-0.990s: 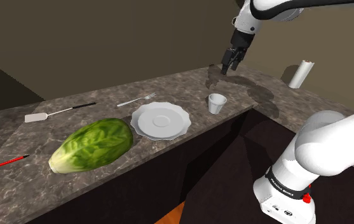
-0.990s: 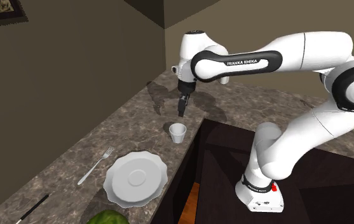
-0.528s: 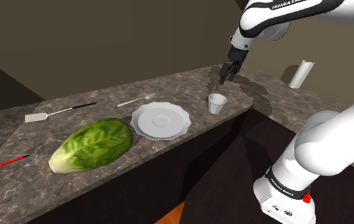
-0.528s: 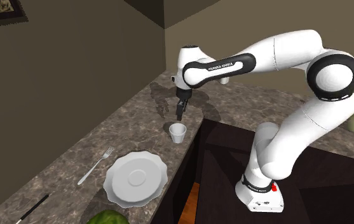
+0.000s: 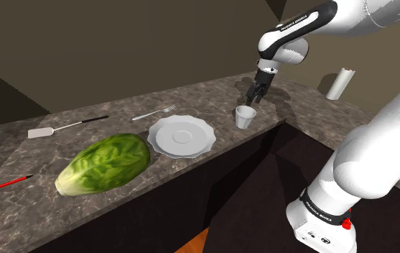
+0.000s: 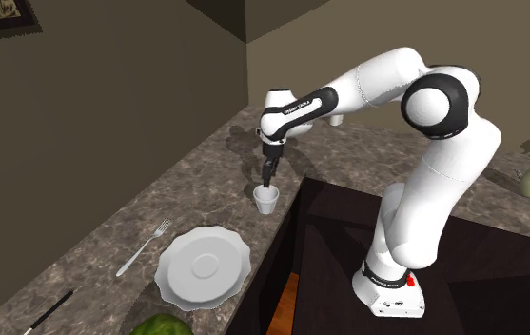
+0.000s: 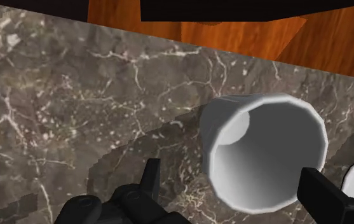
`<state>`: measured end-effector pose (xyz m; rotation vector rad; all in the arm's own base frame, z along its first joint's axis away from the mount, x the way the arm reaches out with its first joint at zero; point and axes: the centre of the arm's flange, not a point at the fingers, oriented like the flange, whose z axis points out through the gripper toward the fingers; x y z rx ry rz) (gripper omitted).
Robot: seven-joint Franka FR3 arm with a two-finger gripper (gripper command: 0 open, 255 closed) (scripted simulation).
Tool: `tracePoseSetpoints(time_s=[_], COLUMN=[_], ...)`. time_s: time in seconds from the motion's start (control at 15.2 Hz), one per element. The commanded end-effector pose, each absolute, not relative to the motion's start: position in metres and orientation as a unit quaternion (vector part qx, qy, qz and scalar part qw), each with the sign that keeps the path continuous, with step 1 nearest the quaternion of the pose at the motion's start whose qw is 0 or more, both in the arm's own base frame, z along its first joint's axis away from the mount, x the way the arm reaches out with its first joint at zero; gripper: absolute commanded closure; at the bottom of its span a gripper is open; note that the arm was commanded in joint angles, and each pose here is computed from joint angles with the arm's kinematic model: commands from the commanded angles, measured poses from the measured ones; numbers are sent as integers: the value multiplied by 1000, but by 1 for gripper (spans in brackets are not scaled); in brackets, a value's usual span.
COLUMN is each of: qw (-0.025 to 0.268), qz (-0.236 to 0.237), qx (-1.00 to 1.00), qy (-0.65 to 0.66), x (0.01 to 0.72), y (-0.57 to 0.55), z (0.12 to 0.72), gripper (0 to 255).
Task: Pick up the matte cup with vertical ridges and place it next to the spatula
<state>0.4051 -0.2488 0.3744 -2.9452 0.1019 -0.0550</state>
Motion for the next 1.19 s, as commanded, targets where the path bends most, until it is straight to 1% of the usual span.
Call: tracePoseSetpoints(time_s=[0.0, 0.46, 0.99, 1.06, 1.12], qw=[101, 101, 101, 101, 101], qz=[-17, -17, -17, -17, -17], qx=[-994, -994, -994, -994, -994], qy=[36, 36, 36, 36, 36], x=[407, 408, 408, 408, 408], y=[-256, -249, -249, -249, -249], z=[357, 323, 323, 323, 323], gripper=[0, 0, 0, 255, 255])
